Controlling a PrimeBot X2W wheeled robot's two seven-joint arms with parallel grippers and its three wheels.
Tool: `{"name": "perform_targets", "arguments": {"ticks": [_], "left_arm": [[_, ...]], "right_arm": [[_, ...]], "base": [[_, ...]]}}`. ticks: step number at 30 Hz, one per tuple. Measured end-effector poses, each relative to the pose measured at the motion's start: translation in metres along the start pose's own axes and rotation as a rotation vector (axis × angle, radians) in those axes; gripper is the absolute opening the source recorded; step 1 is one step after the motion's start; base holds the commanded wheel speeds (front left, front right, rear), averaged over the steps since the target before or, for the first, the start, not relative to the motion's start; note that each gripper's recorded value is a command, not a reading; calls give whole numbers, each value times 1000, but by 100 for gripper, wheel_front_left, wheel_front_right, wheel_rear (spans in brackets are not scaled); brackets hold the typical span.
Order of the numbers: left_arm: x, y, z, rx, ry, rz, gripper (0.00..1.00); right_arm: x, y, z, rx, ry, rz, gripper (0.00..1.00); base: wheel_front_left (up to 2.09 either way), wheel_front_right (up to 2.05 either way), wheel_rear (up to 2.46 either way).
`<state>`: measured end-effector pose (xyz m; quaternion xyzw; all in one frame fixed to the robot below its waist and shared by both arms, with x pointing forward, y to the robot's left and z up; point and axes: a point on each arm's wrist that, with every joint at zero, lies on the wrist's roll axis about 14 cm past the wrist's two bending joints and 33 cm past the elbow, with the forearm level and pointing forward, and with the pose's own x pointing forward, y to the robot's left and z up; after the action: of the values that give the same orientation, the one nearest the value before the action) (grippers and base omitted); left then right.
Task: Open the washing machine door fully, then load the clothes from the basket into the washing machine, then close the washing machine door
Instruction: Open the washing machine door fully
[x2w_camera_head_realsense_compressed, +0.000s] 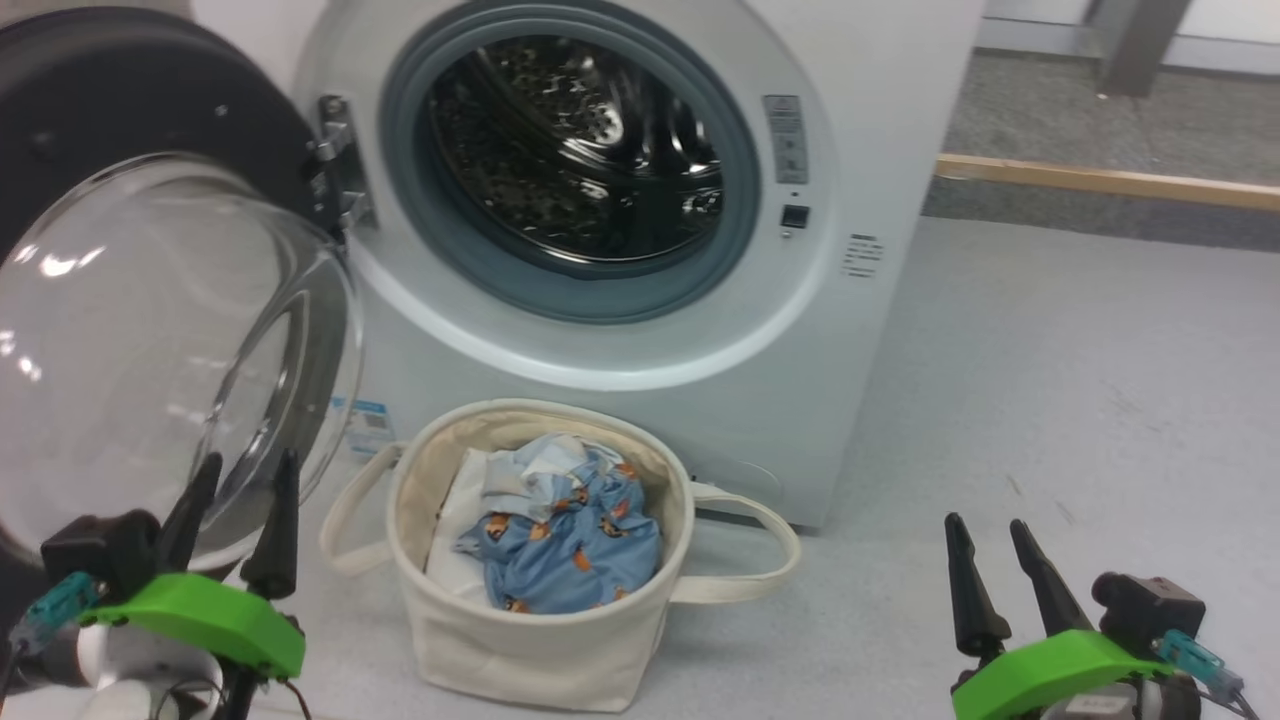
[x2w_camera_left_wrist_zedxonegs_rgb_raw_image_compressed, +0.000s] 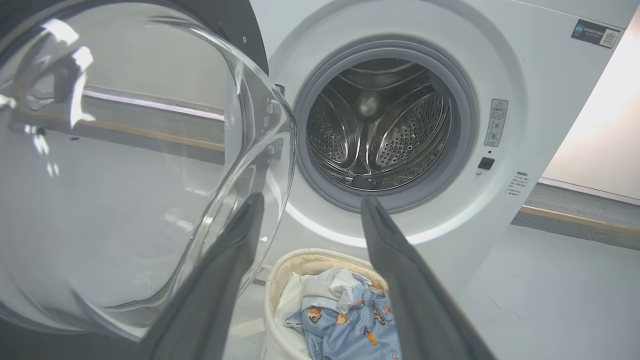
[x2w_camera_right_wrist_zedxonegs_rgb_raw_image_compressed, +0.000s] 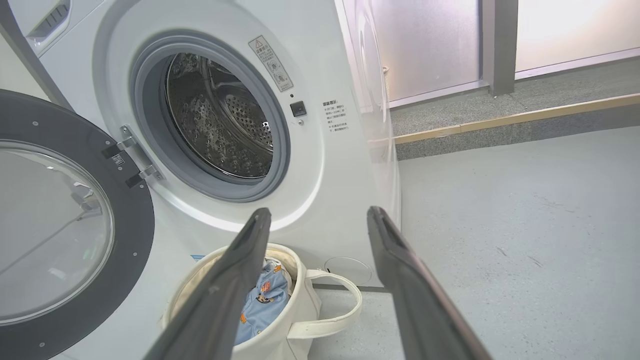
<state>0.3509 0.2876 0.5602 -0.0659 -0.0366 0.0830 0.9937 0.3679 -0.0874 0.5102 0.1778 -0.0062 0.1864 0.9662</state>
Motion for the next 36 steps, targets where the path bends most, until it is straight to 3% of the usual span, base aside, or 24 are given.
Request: {"name": "perform_targets", "arguments": {"ticks": [17,27,30,36], "left_arm": [[25,-71,-13,-80,-10,-166,100],[25,-73,-29,-32,3,-197,100],[23,-73,-31,47,-5,-219,100],[21,-73,-37,56,3,-227,100]], "right_arm": [[-34,-47,31,-56,-78,-128,100],[-30,-42,45,-76,-111,-103,100],[-30,-42,47,-84,-115,-98,100],[-30,-43,51,-95,-120,-92,100]], "base": [[0,0,0],[0,0,0],[0,0,0],[0,0,0]]}}
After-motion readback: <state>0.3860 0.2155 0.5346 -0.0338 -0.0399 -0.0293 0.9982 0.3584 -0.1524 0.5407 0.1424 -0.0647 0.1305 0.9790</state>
